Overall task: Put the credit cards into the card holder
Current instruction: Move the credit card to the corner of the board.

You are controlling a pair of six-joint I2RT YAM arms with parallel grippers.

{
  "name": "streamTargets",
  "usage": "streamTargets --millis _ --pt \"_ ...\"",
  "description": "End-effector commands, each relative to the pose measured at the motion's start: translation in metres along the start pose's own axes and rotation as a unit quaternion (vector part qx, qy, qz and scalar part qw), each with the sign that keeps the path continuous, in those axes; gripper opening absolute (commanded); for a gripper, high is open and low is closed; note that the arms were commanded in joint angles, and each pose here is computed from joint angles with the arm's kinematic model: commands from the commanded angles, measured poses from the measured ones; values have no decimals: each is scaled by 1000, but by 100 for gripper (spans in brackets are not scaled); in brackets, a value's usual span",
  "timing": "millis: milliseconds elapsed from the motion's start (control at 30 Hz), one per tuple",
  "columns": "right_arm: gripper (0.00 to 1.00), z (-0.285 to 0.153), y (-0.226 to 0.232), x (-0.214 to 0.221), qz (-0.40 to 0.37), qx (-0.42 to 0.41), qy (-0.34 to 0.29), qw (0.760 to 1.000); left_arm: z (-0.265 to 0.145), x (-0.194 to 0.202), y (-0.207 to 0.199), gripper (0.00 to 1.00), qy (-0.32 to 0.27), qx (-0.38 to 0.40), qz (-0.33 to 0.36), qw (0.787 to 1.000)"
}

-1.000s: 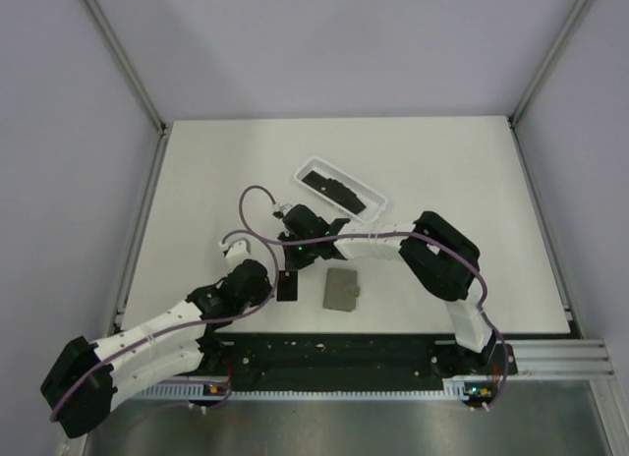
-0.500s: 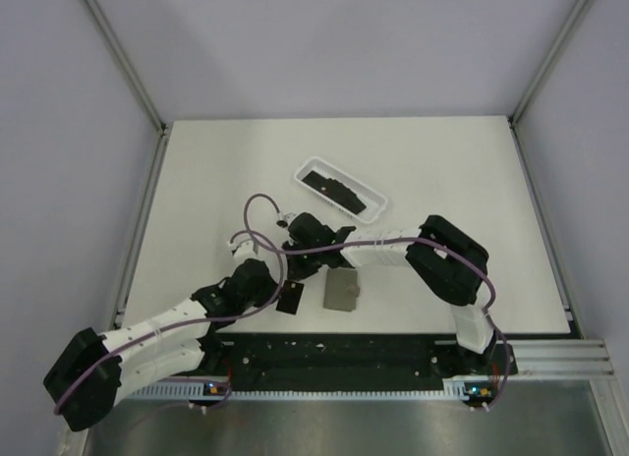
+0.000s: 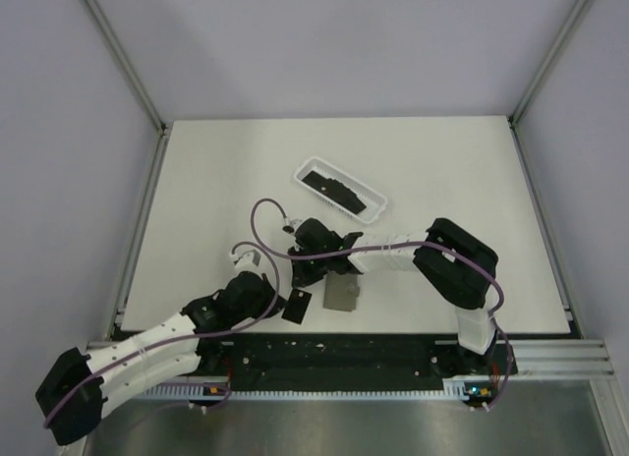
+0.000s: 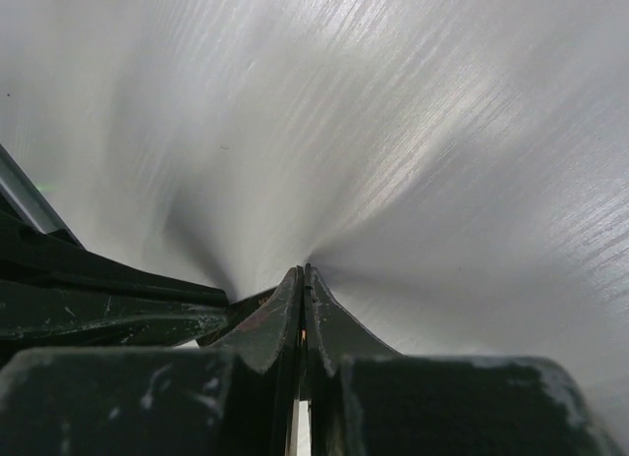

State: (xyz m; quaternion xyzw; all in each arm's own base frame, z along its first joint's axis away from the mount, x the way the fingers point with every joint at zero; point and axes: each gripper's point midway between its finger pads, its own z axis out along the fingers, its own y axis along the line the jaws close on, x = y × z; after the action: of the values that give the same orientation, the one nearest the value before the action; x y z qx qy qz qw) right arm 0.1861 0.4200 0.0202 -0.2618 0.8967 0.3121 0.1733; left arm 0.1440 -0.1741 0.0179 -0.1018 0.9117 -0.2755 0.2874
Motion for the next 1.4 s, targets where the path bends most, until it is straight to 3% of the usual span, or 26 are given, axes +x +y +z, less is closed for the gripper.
streamTargets --millis 0,567,1367 --pt "0 -3 -6 22 0 17 27 1000 -2 32 24 0 52 -35 3 998" --pt "0 -8 -1 24 3 12 25 1000 -10 65 28 0 82 -39 3 996" --pt "0 -33 -9 69 20 43 35 998 -14 84 7 0 96 -26 17 995"
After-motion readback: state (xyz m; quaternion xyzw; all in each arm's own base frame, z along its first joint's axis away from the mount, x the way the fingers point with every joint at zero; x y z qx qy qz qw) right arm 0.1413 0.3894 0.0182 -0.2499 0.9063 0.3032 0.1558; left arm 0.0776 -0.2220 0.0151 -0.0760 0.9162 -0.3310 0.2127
